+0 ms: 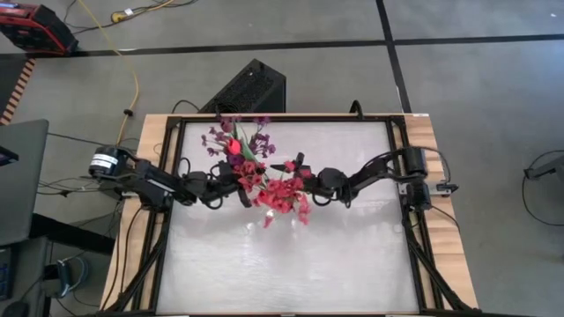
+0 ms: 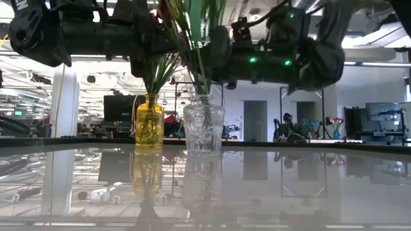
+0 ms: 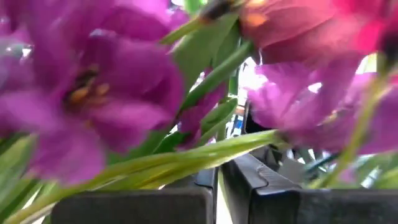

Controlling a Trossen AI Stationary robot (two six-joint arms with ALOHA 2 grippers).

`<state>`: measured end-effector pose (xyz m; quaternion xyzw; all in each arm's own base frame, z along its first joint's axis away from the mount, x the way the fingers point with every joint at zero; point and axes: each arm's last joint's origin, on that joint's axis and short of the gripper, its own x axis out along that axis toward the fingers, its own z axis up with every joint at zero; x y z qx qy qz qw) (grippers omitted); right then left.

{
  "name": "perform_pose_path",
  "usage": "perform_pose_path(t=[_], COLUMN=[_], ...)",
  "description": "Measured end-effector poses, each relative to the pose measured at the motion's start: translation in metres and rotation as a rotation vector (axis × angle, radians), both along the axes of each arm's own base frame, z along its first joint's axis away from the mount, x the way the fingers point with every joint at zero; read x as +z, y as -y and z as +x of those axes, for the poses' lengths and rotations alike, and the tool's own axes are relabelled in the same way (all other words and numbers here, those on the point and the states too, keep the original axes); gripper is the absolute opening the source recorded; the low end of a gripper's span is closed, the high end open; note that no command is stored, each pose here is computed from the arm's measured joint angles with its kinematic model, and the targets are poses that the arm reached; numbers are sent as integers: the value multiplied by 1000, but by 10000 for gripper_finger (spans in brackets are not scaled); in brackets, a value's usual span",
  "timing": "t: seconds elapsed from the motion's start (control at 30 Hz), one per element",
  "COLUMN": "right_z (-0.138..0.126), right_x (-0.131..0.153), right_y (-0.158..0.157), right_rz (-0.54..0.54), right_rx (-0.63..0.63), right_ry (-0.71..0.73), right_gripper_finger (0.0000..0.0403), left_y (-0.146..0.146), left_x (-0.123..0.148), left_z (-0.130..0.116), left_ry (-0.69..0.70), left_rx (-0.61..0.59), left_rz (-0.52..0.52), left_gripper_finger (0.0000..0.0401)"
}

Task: Sort flowers into vase by color
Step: Put the red tulip into the transparent vase

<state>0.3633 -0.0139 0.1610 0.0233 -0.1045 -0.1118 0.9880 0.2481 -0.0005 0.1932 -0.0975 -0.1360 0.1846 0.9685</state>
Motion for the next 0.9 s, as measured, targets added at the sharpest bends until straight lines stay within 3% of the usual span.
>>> perform_pose_path(t=[0.4,0.5,0.7,0.9], right_z=[-51,-65,-85,-69], right_x=[53,57,46,14], right_y=[1,1,-14,-49], right_rz=[10,53,185,191], right_rx=[-14,-23,80,196], right_ry=[-392,-501,-741,-747], right_gripper_finger=[282,282,282,282], left_y=[1,1,2,3], left_x=[13,12,10,13], left_z=[-8,-8,-7,-2], left_ry=[-56,-62,-80,-102], left_rx=[-43,-67,-94,-120], left_rz=[31,21,20,31], left_gripper_finger=[0,0,0,0])
